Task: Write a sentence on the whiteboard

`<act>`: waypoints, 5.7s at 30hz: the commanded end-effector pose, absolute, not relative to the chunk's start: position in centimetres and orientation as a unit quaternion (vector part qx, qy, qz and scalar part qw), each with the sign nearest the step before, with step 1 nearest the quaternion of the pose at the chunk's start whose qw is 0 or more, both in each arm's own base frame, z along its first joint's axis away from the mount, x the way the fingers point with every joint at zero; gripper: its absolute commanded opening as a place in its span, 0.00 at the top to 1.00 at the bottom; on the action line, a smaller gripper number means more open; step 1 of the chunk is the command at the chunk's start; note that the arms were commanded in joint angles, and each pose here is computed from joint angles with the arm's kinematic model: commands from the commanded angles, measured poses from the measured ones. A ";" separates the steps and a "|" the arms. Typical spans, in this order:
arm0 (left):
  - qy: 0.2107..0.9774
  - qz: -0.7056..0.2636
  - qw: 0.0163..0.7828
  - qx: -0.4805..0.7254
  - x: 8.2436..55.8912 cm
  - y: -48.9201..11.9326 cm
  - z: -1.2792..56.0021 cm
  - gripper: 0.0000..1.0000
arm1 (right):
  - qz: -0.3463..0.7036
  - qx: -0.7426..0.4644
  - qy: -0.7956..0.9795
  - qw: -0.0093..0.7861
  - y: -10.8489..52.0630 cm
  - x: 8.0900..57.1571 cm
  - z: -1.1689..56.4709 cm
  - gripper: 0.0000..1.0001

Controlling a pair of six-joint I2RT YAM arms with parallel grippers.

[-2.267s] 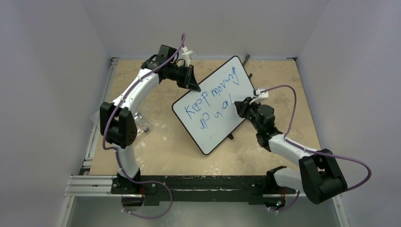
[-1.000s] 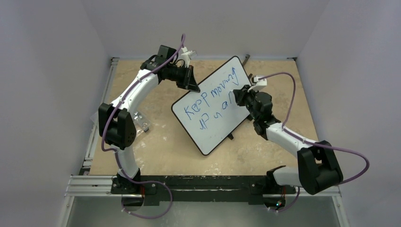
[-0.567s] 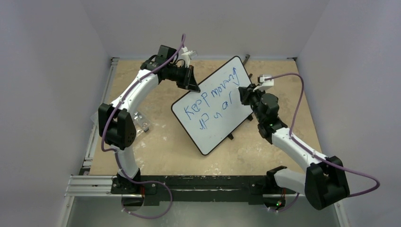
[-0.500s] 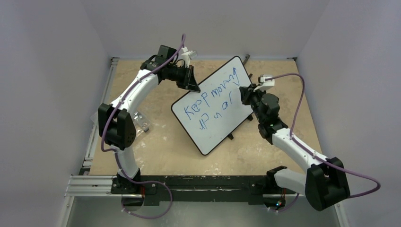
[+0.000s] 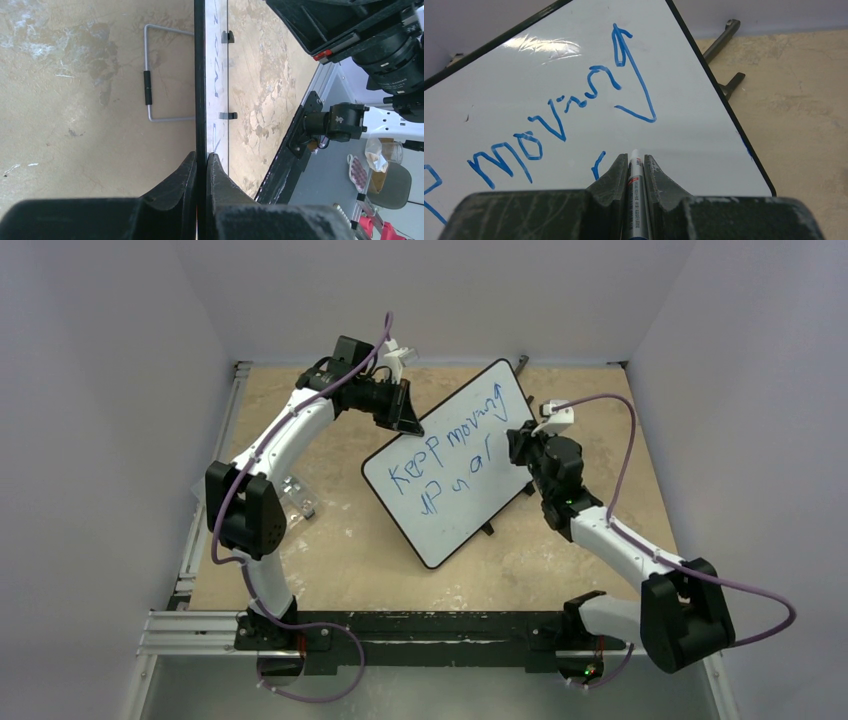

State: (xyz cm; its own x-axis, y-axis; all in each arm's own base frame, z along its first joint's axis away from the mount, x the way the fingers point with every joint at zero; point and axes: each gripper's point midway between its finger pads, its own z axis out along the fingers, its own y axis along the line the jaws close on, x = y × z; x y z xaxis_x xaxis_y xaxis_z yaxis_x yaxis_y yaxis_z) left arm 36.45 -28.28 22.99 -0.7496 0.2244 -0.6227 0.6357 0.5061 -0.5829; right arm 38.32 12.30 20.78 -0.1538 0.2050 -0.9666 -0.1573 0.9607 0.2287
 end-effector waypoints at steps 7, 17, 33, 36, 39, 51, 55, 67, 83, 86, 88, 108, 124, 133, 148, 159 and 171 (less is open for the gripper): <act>0.811 -0.409 0.287 0.304 36.4 -28.4 24.5 1.00 | 0.132 0.016 0.740 0.659 12.3 39.7 21.4 1.00; 0.813 -0.403 0.288 0.306 36.5 -28.3 24.4 1.00 | 0.136 0.011 0.744 0.654 12.8 40.2 21.0 1.00; 0.814 -0.401 0.287 0.307 36.4 -28.3 24.3 1.00 | 0.186 -0.032 0.741 0.645 15.2 40.0 20.8 1.00; 0.814 -0.400 0.287 0.307 36.4 -28.2 24.3 1.00 | 0.196 -0.037 0.744 0.638 15.5 39.6 20.3 1.00; 0.814 -0.399 0.288 0.307 36.4 -28.2 24.4 1.00 | 0.197 -0.035 0.750 0.631 15.4 39.1 19.6 1.00; 0.815 -0.399 0.289 0.306 36.4 -28.2 24.4 1.00 | 0.199 -0.028 0.771 0.604 15.0 37.3 16.7 1.00; 0.814 -0.399 0.290 0.307 36.3 -28.2 24.5 1.00 | 0.190 -0.018 0.774 0.604 14.6 37.5 16.6 1.00; 0.813 -0.397 0.292 0.308 36.1 -28.0 24.8 1.00 | 0.160 -0.003 0.780 0.605 13.8 38.8 17.0 1.00; 0.813 -0.397 0.293 0.310 36.0 -28.1 24.8 1.00 | 0.164 -0.006 0.765 0.623 14.7 41.3 19.9 1.00; 0.812 -0.397 0.293 0.310 36.1 -28.1 24.8 1.00 | 0.169 -0.009 0.762 0.625 15.0 41.6 20.3 1.00; 0.813 -0.397 0.293 0.310 36.1 -28.1 24.8 1.00 | 0.173 -0.012 0.759 0.627 15.2 41.8 20.7 1.00; 0.813 -0.396 0.293 0.310 36.2 -28.1 24.8 1.00 | 0.176 -0.012 0.780 0.601 14.8 39.6 16.8 1.00; 0.812 -0.395 0.295 0.311 35.9 -28.1 25.1 1.00 | 0.149 0.010 0.790 0.595 13.2 38.6 15.5 1.00; 0.812 -0.395 0.295 0.312 35.8 -28.1 25.1 1.00 | 0.127 0.023 0.792 0.597 12.4 38.8 15.6 1.00; 0.812 -0.393 0.296 0.313 35.8 -28.1 25.1 1.00 | 0.132 0.028 0.767 0.628 11.8 38.0 19.3 1.00; 0.812 -0.392 0.298 0.313 35.7 -28.1 25.2 1.00 | 0.110 0.055 0.763 0.635 10.4 37.7 19.2 1.00; 0.813 -0.391 0.297 0.314 35.7 -28.1 25.2 1.00 | 0.098 0.082 0.774 0.620 9.9 38.3 16.9 1.00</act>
State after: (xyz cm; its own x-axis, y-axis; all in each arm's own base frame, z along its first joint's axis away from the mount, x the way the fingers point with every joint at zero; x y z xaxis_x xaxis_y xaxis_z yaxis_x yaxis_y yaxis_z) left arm 35.75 -28.10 23.35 -0.7361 0.2425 -0.6319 0.6479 0.5225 -0.5542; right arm 37.67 9.99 16.87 -0.2410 0.2188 -0.9455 -0.0173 0.9731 0.2296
